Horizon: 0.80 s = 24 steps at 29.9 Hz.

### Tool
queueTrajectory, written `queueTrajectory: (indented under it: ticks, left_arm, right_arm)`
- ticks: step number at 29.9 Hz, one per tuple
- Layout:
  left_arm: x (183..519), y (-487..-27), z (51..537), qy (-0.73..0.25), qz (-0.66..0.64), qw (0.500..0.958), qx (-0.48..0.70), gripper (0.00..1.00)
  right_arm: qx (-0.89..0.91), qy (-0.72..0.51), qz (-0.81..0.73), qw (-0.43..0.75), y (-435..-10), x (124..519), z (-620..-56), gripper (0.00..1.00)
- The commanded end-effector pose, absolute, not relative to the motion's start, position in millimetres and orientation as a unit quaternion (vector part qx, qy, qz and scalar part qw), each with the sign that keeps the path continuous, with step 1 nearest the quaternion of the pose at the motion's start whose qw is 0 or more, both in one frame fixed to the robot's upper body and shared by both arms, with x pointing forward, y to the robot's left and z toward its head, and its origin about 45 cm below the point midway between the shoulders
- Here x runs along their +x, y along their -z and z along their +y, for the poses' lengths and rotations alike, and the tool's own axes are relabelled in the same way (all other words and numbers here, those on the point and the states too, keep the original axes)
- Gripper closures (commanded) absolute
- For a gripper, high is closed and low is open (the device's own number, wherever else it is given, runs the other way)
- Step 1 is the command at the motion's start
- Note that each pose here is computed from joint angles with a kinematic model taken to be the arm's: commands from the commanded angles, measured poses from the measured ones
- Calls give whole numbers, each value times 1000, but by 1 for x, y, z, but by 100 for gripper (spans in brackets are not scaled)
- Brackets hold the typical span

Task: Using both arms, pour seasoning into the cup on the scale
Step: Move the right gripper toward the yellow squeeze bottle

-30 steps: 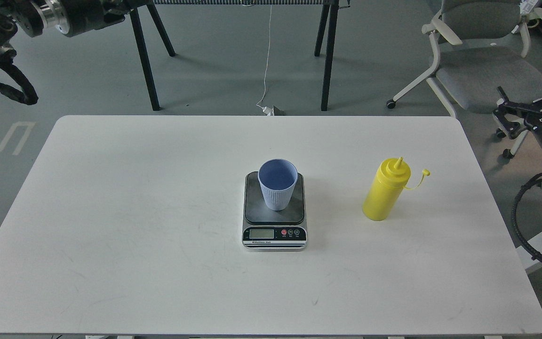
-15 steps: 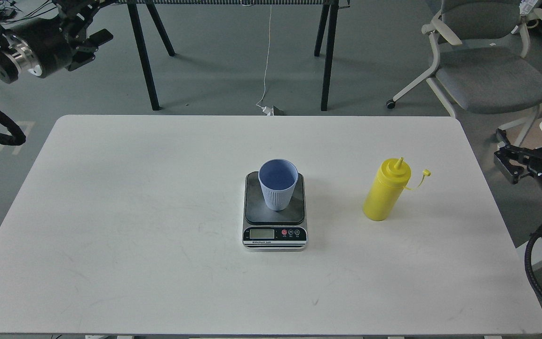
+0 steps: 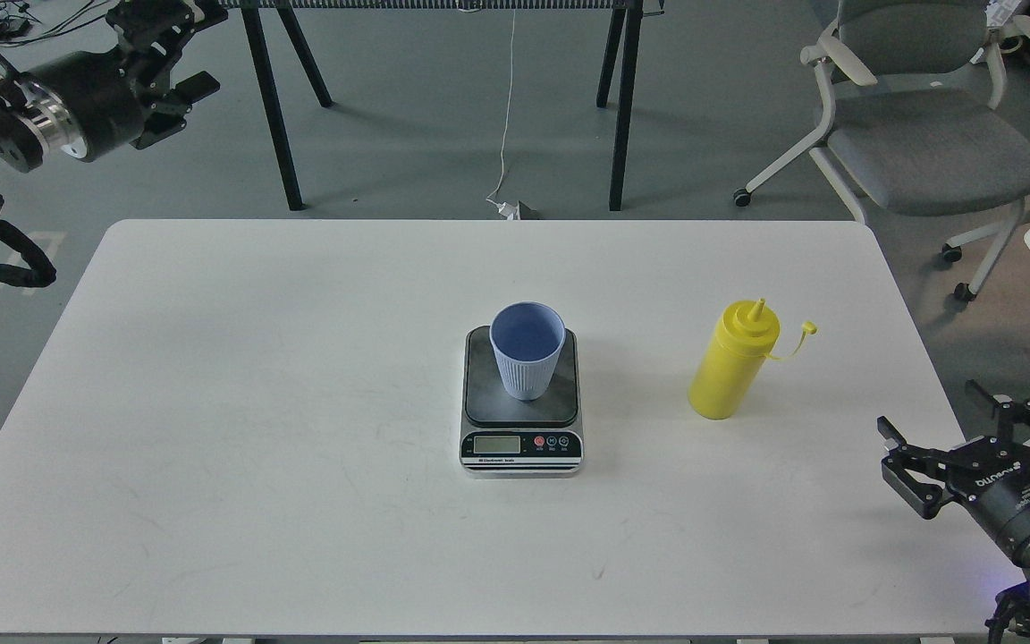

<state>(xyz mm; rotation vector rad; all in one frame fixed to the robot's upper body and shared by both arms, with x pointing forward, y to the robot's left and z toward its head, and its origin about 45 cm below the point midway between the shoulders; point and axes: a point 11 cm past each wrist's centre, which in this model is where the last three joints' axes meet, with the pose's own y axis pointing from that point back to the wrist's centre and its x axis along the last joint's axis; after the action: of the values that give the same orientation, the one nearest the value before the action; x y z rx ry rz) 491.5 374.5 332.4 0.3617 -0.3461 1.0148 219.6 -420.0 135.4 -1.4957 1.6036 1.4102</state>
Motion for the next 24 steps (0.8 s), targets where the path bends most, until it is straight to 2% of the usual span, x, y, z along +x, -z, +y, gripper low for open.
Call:
queueTrajectory:
  ticks: [1,10,24]
  left_arm:
    - [492,-331,372,-478,-164,846,171,4]
    - [492,-330,371,-476,-163,847,171,4]
    - [489,-323,373,-476,-158,847,178,3]
  right_arm:
    - [-578,-518,583,240,-130,217,-408,1]
    - [-596,-526,551,253,-120,225,-374,1]
    - [-605,-514,540,279,-105,266,-350,1]
